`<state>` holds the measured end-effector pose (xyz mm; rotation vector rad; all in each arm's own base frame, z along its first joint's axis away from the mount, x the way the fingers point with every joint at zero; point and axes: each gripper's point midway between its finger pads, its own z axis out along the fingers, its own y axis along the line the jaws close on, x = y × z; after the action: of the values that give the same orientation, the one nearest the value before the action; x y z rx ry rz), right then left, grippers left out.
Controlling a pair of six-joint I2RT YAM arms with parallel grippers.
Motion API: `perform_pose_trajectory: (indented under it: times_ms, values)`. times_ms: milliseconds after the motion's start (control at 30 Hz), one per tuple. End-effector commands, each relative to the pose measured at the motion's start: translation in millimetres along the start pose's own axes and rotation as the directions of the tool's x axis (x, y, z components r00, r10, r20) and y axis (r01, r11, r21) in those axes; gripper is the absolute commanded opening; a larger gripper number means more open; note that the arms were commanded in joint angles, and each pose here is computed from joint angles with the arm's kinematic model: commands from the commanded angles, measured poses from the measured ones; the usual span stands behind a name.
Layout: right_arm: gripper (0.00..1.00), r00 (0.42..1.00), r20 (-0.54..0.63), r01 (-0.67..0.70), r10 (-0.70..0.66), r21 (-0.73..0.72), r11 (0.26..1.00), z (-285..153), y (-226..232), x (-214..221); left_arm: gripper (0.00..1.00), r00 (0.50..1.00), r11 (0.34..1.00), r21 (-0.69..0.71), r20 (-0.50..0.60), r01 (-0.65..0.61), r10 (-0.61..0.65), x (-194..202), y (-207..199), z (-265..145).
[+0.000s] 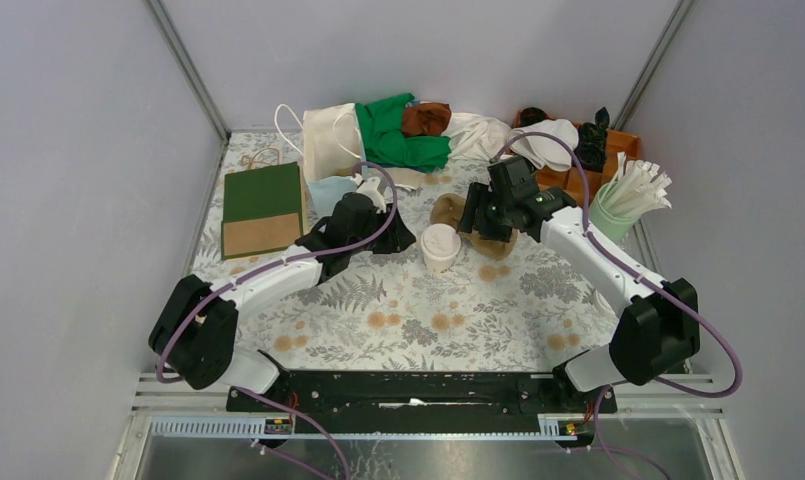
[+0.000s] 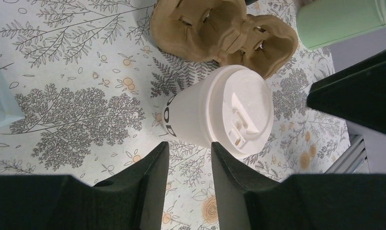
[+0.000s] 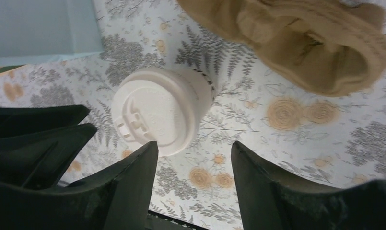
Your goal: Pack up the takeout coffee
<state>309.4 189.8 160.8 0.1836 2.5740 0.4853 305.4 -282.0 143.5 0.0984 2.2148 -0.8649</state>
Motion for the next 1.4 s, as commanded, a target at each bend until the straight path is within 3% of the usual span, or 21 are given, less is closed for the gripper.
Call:
perform_pose_trajectory:
  times_ms: [0, 167, 433, 700, 933, 1067, 1367]
  values:
    - [0.63, 0.999, 0.043, 0.022, -0.014, -0.194, 0.981, -3.4, 36.4, -7.9, 0.40, 0.996, 0.996, 0.089, 0.084, -0.007, -0.001, -35.5, -27.4, 4.5]
    - [0.55, 0.998, 0.027, 0.058, -0.053, -0.202, 0.978, 4.5, 38.6, -7.2, 0.34, 0.997, 0.996, 0.093, 0.075, 0.002, -0.009, -37.2, -26.6, 9.7]
    - [0.50, 0.997, 0.009, 0.075, -0.074, -0.165, 0.983, 14.6, 30.9, -4.3, 0.32, 0.998, 0.995, 0.103, 0.056, 0.008, -0.014, -34.6, -27.8, 15.1]
    - [0.48, 0.996, 0.042, 0.081, -0.075, -0.173, 0.981, 11.3, 30.0, -5.6, 0.29, 0.996, 0.999, 0.031, 0.088, -0.012, 0.009, -35.0, -16.6, -2.6]
    - [0.48, 0.992, 0.095, 0.097, -0.082, -0.163, 0.982, 6.3, 25.5, -10.5, 0.24, 0.995, 0.999, 0.026, 0.098, -0.033, 0.030, -8.8, -39.3, -21.9]
    - [0.50, 0.989, 0.128, 0.090, -0.067, -0.180, 0.980, 2.3, 27.0, -12.3, 0.22, 0.992, 1.000, -0.003, 0.124, -0.019, 0.019, -3.7, -34.4, -14.5]
    - [0.49, 0.990, 0.129, 0.080, -0.051, -0.228, 0.970, 2.3, 30.3, -4.8, 0.22, 0.985, 1.000, -0.015, 0.171, -0.013, 0.015, -33.1, -32.0, 6.7]
